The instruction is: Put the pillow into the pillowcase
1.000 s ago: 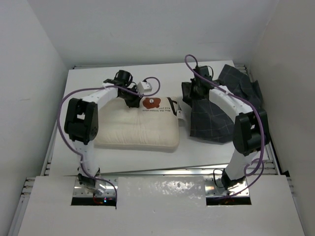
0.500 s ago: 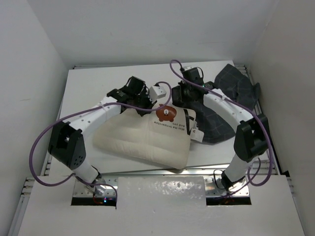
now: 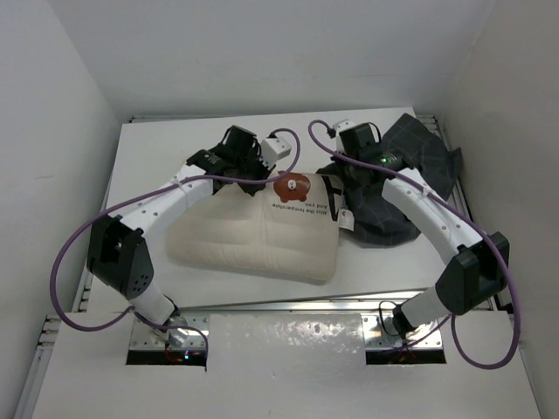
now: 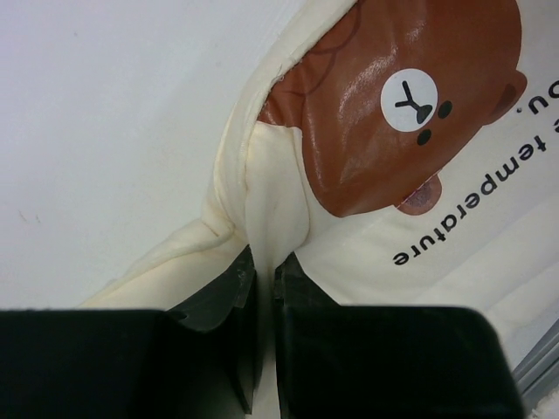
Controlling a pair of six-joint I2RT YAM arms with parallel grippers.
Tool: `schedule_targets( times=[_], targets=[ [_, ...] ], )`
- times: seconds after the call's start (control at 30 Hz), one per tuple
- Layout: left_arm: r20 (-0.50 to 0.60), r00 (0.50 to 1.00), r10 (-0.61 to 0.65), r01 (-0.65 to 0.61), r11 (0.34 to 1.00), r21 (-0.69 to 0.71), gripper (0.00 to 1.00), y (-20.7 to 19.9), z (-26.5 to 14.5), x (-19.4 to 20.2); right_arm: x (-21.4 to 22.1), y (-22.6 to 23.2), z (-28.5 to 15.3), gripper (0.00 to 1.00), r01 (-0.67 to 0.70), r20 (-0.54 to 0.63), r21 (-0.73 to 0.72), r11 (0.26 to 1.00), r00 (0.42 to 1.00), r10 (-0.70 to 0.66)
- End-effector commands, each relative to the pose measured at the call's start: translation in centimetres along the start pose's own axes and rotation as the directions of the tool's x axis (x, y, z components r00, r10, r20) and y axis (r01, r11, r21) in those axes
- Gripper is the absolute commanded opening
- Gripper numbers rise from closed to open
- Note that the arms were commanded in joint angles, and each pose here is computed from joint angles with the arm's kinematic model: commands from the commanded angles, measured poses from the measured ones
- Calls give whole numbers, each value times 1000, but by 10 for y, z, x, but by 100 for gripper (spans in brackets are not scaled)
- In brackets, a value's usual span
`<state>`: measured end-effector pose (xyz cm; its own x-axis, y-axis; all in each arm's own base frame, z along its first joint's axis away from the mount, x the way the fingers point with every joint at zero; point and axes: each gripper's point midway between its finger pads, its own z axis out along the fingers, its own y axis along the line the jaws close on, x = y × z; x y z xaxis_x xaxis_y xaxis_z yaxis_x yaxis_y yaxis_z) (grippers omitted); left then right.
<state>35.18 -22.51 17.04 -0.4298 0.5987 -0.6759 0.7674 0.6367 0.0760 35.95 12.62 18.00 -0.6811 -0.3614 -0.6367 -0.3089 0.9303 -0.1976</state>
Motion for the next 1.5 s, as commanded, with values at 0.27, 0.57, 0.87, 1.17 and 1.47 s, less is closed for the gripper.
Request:
schedule_targets(
  times=[0.27, 0.57, 0.87, 1.17, 1.47],
  targets=[
    [251, 966, 56, -31, 994, -100, 0, 20, -58, -101, -15, -34, -26, 0, 299, -86, 199, 933, 954, -287],
    [189, 982, -13, 36, 992, -121, 0, 18, -25, -89, -34, 12, -31, 0, 441, -71, 156, 884, 898, -435],
    [327, 930, -167, 183, 983, -20, 0, 37, -49, -111, 28, 29, -29, 0, 432, -108, 51, 900, 899, -425],
    [114, 884, -454, 422, 878, 224, 0, -11, 12, -44, 43, 105, -20, 3, 207, 175, -187, 960, 969, -175],
    [68, 849, -523, 506, 844, 176, 0, -2, 30, -13, 89, 126, -1, 59, 147, 42, -263, 953, 989, -141]
  ],
)
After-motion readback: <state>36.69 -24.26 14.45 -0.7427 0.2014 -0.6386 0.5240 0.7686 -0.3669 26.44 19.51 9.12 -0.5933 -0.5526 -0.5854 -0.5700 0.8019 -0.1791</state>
